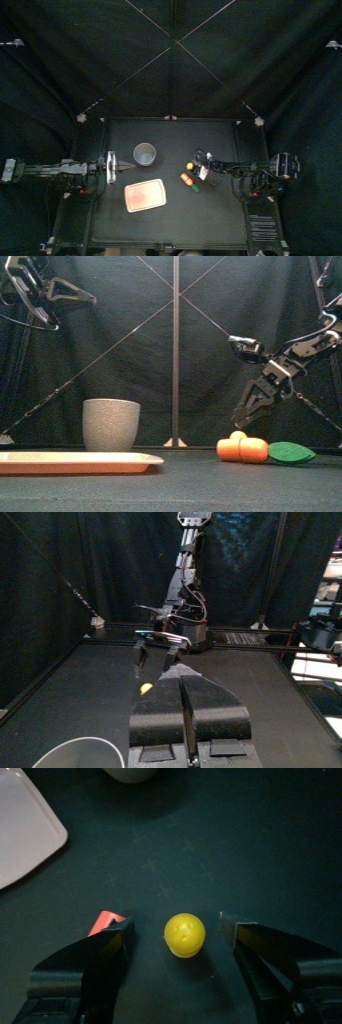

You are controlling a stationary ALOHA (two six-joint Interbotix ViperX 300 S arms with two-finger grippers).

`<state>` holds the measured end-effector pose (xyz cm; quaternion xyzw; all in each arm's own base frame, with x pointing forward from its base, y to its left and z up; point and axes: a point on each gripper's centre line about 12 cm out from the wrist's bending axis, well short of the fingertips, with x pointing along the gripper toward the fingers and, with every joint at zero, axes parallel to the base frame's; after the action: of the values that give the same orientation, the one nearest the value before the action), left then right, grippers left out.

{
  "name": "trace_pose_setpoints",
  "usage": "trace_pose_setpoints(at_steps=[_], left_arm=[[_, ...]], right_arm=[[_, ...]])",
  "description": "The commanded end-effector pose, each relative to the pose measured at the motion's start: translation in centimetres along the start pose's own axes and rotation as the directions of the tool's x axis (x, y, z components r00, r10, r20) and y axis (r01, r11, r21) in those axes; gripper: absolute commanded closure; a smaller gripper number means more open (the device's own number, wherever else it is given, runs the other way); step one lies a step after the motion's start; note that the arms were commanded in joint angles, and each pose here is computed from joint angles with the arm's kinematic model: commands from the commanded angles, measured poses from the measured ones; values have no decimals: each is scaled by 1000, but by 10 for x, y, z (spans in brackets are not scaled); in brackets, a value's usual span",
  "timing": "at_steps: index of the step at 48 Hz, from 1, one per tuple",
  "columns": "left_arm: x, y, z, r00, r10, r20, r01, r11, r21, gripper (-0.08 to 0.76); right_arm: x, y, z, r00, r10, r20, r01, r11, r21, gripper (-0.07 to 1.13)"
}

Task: Pick the yellow can then place it in the grey bowl
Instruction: Pick the yellow can

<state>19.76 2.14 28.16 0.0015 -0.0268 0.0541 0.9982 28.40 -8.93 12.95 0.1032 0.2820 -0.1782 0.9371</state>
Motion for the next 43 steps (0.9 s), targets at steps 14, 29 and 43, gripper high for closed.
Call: trace_pose_setpoints(at_steps=[14, 29, 43], left_arm=[[-1, 5, -5, 1000, 23, -8, -23, 1000, 1, 665], [-1, 5, -7, 1000, 23, -12, -23, 1000, 1, 665], [-2, 5, -10, 999, 25, -20, -24, 1000, 3, 665]], right_arm=[[27, -14, -4, 998, -45, -51, 47, 999, 28, 64], [29, -17, -7, 995, -55, -78, 60, 997, 55, 173], [31, -15, -2, 997, -48, -65, 52, 997, 51, 373]])
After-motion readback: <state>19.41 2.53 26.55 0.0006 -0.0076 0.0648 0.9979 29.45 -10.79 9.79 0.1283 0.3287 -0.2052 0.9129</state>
